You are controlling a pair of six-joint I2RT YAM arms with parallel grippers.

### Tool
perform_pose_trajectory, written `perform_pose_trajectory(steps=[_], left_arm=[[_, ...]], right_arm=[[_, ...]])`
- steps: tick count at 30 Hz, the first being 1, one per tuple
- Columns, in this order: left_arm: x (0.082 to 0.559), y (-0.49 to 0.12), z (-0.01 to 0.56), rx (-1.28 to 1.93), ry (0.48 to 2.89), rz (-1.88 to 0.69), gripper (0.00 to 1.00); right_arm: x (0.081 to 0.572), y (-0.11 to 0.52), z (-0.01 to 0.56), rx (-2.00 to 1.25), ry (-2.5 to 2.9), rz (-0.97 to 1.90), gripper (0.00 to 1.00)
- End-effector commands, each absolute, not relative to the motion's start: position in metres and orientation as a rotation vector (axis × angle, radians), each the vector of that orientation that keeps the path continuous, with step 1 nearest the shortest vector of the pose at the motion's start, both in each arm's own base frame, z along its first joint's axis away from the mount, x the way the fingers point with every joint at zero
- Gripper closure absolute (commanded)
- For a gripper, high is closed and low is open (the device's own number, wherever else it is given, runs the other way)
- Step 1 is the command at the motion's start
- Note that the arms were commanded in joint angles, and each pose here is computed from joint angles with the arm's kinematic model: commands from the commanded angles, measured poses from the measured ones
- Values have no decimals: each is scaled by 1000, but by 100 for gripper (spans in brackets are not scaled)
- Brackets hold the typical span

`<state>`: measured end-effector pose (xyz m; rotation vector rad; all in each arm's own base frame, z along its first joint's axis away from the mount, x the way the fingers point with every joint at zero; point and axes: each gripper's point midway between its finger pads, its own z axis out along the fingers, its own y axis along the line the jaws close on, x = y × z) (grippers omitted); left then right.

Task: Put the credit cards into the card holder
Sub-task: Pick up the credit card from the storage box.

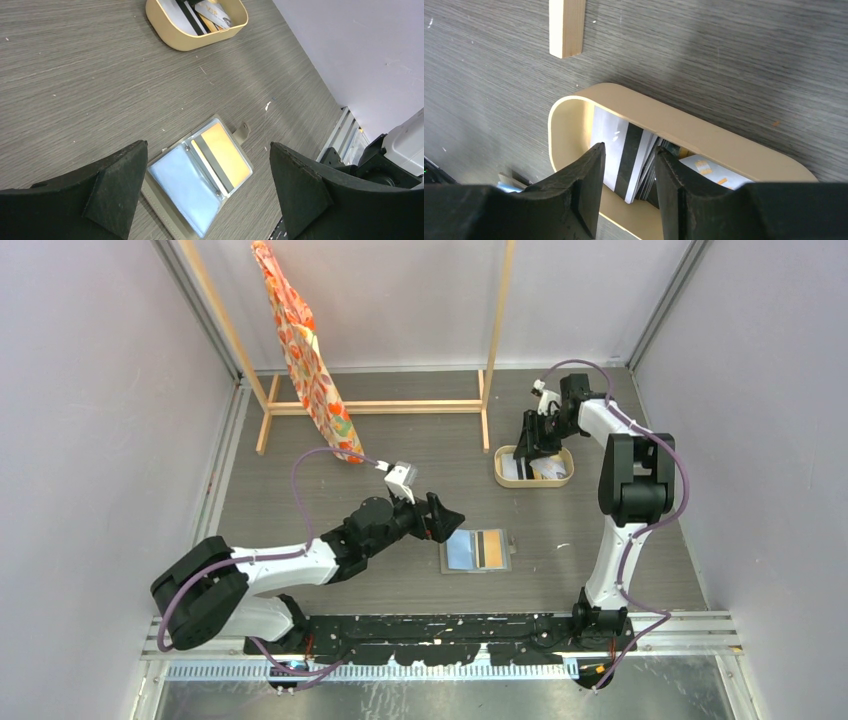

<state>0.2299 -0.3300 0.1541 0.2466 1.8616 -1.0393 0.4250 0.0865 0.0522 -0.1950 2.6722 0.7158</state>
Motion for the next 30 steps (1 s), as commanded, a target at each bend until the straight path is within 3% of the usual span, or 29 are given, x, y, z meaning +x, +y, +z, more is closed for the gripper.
perform_pose_trajectory(steps=[1, 9, 25, 30], left_arm=[[234, -332, 170, 212, 1783, -1079, 7], [235, -332, 166, 201, 1790, -1080, 7], [235, -331, 163, 191, 1793, -1080, 7], [235, -331, 163, 191, 1793, -1080, 7]], right_arm=[[426, 83, 47, -188, 2688, 691, 55], [423, 81, 39, -187, 2723, 674, 58], [425, 78, 57, -213, 2679, 630, 93], [424, 80, 63, -224, 2660, 648, 99]])
